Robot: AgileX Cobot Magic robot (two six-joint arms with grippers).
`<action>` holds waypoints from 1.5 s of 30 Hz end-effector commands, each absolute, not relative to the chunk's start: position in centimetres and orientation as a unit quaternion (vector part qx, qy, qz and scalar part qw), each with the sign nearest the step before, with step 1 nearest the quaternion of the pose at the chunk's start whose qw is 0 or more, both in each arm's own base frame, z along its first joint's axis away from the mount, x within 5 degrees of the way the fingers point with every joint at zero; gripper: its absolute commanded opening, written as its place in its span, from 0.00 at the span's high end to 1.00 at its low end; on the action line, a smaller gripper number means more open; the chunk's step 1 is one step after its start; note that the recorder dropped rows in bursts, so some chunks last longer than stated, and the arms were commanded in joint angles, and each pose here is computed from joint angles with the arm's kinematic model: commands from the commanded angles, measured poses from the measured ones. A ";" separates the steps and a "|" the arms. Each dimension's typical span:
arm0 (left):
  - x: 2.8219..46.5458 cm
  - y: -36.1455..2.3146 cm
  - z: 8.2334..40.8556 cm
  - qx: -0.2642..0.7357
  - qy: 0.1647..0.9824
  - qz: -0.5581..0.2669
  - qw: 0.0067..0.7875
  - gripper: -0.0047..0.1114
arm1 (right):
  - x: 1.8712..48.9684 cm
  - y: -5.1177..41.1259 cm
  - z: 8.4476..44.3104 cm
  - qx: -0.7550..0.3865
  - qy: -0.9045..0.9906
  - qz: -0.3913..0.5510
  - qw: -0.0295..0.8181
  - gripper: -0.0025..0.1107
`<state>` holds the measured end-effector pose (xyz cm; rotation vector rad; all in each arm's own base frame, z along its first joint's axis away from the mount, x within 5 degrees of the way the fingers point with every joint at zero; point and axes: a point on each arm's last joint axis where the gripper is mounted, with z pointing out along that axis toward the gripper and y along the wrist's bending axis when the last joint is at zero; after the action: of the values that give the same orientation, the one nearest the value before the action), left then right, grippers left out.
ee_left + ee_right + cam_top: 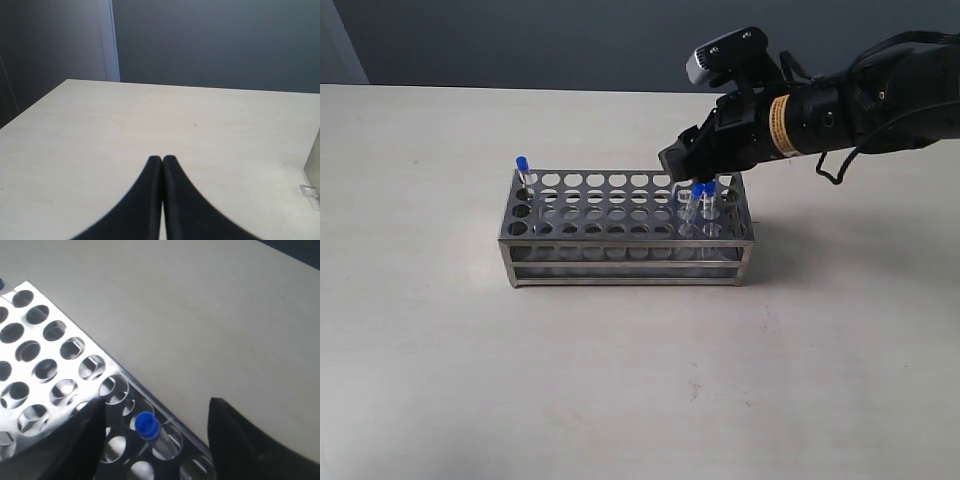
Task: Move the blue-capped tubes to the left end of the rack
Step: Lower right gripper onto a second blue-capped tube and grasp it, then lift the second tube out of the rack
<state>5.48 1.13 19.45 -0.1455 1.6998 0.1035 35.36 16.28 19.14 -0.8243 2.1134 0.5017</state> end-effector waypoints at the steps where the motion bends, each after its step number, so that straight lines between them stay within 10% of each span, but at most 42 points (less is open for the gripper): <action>1: 5.5 1.1 19.4 -0.063 0.749 0.041 0.658 0.96 | 35.5 16.0 19.1 -0.326 0.834 0.189 0.403 0.48; 19: 5.5 1.1 19.4 -0.063 0.749 0.041 0.658 0.96 | 37.2 16.4 16.9 -0.320 0.843 0.177 0.394 0.48; 28: 5.5 1.1 19.4 -0.063 0.749 0.041 0.658 0.96 | 37.2 16.7 17.2 -0.324 0.837 0.193 0.396 0.97; 45: 5.5 1.1 19.4 -0.063 0.749 0.041 0.658 0.96 | 34.8 16.8 25.5 -0.367 0.771 0.216 0.474 0.99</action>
<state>5.48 1.13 19.45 -0.1455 1.6998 0.1035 35.51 16.53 23.42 -0.8619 1.9554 0.4814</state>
